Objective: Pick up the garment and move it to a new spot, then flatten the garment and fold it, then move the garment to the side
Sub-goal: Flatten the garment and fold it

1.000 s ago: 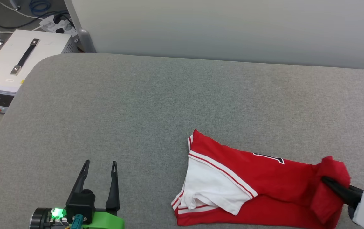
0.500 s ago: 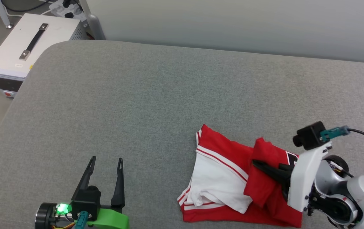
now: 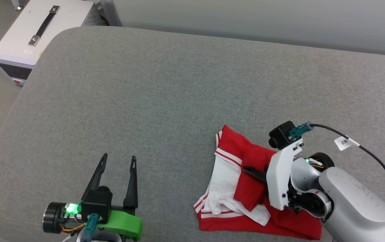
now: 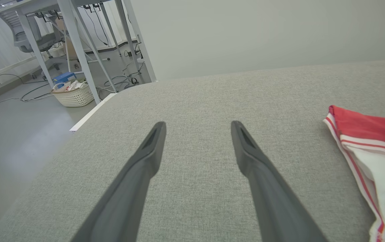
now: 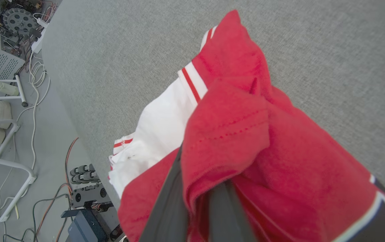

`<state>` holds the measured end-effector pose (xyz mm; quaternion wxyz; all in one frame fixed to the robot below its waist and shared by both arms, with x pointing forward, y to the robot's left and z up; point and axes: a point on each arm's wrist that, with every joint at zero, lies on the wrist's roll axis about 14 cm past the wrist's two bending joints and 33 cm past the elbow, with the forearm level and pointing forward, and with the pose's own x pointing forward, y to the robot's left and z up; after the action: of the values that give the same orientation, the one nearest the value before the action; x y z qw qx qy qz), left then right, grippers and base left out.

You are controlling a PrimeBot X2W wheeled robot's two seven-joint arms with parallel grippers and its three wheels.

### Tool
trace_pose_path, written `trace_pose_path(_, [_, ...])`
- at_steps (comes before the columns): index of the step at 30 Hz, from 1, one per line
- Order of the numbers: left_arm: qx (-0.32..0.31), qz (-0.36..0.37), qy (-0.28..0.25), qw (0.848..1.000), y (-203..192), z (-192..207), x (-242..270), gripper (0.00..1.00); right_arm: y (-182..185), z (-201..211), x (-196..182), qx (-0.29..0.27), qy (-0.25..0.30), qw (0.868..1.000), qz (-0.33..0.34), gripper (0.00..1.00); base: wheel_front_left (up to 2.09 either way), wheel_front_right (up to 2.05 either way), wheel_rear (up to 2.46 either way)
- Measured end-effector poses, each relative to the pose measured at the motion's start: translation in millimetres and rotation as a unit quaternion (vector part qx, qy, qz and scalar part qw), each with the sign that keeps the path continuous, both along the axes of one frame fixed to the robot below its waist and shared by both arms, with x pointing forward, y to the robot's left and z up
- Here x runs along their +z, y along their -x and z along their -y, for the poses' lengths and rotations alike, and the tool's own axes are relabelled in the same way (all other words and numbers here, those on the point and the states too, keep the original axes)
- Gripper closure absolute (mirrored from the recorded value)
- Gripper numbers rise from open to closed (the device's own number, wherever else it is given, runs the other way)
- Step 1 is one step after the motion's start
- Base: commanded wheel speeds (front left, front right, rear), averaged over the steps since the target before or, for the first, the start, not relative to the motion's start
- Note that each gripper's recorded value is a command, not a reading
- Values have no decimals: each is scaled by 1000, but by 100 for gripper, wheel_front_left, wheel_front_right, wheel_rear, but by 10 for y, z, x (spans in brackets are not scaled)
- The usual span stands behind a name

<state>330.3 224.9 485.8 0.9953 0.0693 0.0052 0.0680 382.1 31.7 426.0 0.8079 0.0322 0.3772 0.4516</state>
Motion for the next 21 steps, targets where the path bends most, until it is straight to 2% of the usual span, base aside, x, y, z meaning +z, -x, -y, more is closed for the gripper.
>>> trace_pose_path(8, [2, -4, 1, 1000, -14, -2, -23, 0, 48, -62, -281, 7, 24, 1000, -2, 100, 0, 0, 0])
trace_pose_path(9, [1, -2, 1, 1000, -18, 4, -15, 0, 59, -58, -289, 8, 25, 1000, -1, 90, 0, 0, 0])
trace_pose_path(10, [-1, -1, 1, 1000, -21, 10, -8, 0, 61, -61, -277, 7, 22, 1000, 2, 50, 0, 0, 0])
trace_pose_path(11, [-2, 0, 1, 1000, -22, 16, -1, 0, 57, -61, -258, 5, 18, 1000, 3, 3, 0, 0, 0])
trace_pose_path(12, [-3, 2, 1, 1000, -23, 22, 11, 0, 38, -54, -219, -1, 10, 1000, 8, 0, 0, 0, 0])
trace_pose_path(17, [-5, 14, 1, 1000, -23, 23, 79, 0, -141, 70, 108, -31, -33, 996, 72, 0, 0, 0, 0])
trace_pose_path(21, [-9, 18, 1, 1000, -5, 38, 98, 0, -284, 299, 422, -70, -68, 986, 135, 0, 0, 0, 0])
